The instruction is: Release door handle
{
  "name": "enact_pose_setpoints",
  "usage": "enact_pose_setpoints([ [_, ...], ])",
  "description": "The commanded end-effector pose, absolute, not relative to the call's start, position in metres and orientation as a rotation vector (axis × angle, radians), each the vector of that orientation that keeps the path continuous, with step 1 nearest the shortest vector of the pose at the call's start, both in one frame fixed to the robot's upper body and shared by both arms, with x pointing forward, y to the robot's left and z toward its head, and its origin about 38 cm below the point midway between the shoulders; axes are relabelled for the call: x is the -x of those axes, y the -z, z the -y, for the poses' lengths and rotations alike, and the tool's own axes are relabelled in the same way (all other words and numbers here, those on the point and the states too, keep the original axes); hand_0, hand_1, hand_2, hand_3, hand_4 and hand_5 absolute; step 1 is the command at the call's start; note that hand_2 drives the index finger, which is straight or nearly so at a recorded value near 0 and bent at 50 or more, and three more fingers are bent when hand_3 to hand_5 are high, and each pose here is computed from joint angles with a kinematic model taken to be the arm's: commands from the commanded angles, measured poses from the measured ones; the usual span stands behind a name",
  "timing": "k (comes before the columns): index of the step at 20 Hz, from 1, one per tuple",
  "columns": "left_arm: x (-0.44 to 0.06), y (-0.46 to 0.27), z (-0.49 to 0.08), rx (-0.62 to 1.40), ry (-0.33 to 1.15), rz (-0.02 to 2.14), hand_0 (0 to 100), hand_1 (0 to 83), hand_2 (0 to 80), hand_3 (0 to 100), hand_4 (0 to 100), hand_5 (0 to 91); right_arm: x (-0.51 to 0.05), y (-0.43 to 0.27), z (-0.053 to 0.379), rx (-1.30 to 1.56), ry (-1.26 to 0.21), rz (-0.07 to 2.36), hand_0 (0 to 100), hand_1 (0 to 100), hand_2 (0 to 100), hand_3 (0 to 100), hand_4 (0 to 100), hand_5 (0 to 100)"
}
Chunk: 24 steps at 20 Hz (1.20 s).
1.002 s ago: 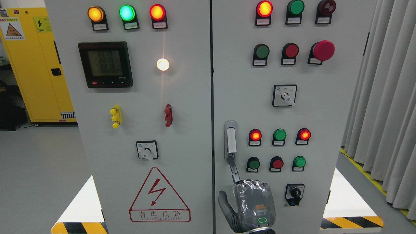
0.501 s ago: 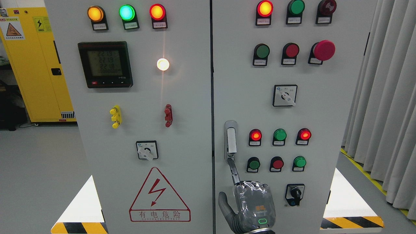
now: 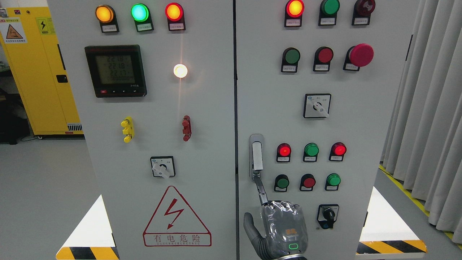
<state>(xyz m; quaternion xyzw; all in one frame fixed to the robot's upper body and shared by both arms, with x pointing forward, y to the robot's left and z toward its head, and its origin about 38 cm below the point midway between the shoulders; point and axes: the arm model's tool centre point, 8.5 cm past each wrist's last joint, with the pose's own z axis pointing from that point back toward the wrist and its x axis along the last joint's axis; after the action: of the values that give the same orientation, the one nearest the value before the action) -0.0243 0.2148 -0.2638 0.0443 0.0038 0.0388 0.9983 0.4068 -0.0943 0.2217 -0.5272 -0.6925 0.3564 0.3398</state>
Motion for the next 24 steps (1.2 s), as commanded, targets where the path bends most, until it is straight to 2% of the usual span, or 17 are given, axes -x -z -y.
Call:
enact_pose_setpoints([
  [1,0.019,0.264,-0.214,-0.087,-0.079,0.008,12,55.6,0.0,0,0,0.0,-0.402,-0.234,0.095,1.390,-0.901,1.843,63,47,13,100,100,100],
  [8,0.019,0.264,-0.214,-0.087,-0.079,0.008,12,55.6,0.0,0,0,0.0,-0.396,-0.242,0.093,1.393,-0.873,1.869,62,47,14,100,100,100],
  [9,0.019,0.264,-0.214,-0.087,-0.079,0.008,12,55.6,0.0,0,0,0.0,-0.396,-0.243,0.094,1.392,-0.866,1.872,62,47,33,100,100,100],
  [10,0.019,0.264,-0.214,-0.087,-0.079,0.008,12,55.6,0.0,0,0,0.0,-0.394,-0.243,0.096,1.392,-0.861,1.870,63,47,48,100,100,100],
  [11,0.019,0.264,-0.214,-0.087,-0.079,0.008,12,55.6,0.0,0,0,0.0,-0.391,-0.241,0.097,1.386,-0.860,1.864,63,47,56,100,100,100],
  [12,0.019,0.264,-0.214,-0.087,-0.079,0.008,12,55.6,0.0,0,0,0.0,-0.388,-0.242,0.099,1.385,-0.853,1.866,63,47,56,100,100,100],
  [13,0.019,0.264,-0.214,-0.087,-0.079,0.008,12,55.6,0.0,0,0,0.0,-0.384,-0.240,0.100,1.378,-0.850,1.865,66,48,64,100,100,100],
  [14,0.019,0.264,-0.214,-0.087,-0.079,0.008,12,55.6,0.0,0,0,0.0,-0.381,-0.240,0.101,1.374,-0.844,1.866,70,48,67,100,100,100],
  [16,0.019,0.264,-0.214,-0.087,-0.079,0.008,12,55.6,0.0,0,0,0.0,-0.375,-0.240,0.103,1.366,-0.832,1.870,74,48,69,100,100,100],
  [18,0.019,0.264,-0.214,-0.087,-0.079,0.008,12,55.6,0.0,0,0,0.0,-0.370,-0.238,0.105,1.360,-0.827,1.867,84,43,73,100,100,100],
  [19,0.019,0.264,-0.214,-0.087,-0.079,0.008,12,55.6,0.0,0,0,0.0,-0.367,-0.237,0.107,1.360,-0.821,1.860,84,42,73,100,100,100],
  [20,0.019,0.264,-0.214,-0.087,-0.079,0.008,12,55.6,0.0,0,0,0.0,-0.366,-0.237,0.110,1.364,-0.815,1.855,83,37,80,100,100,100],
  [21,0.019,0.264,-0.214,-0.087,-0.079,0.008,12,55.6,0.0,0,0,0.0,-0.364,-0.238,0.111,1.365,-0.812,1.861,75,34,85,100,100,100],
  [22,0.019,0.264,-0.214,-0.087,-0.079,0.008,12,55.6,0.0,0,0,0.0,-0.362,-0.240,0.112,1.361,-0.812,1.873,72,33,88,100,100,100],
  [23,0.019,0.264,-0.214,-0.087,-0.079,0.008,12,55.6,0.0,0,0,0.0,-0.359,-0.242,0.113,1.359,-0.810,1.885,64,30,92,100,100,100],
  [24,0.019,0.264,-0.214,-0.087,-0.079,0.008,12,55.6,0.0,0,0,0.0,-0.360,-0.243,0.116,1.349,-0.809,1.885,52,28,95,100,100,100],
])
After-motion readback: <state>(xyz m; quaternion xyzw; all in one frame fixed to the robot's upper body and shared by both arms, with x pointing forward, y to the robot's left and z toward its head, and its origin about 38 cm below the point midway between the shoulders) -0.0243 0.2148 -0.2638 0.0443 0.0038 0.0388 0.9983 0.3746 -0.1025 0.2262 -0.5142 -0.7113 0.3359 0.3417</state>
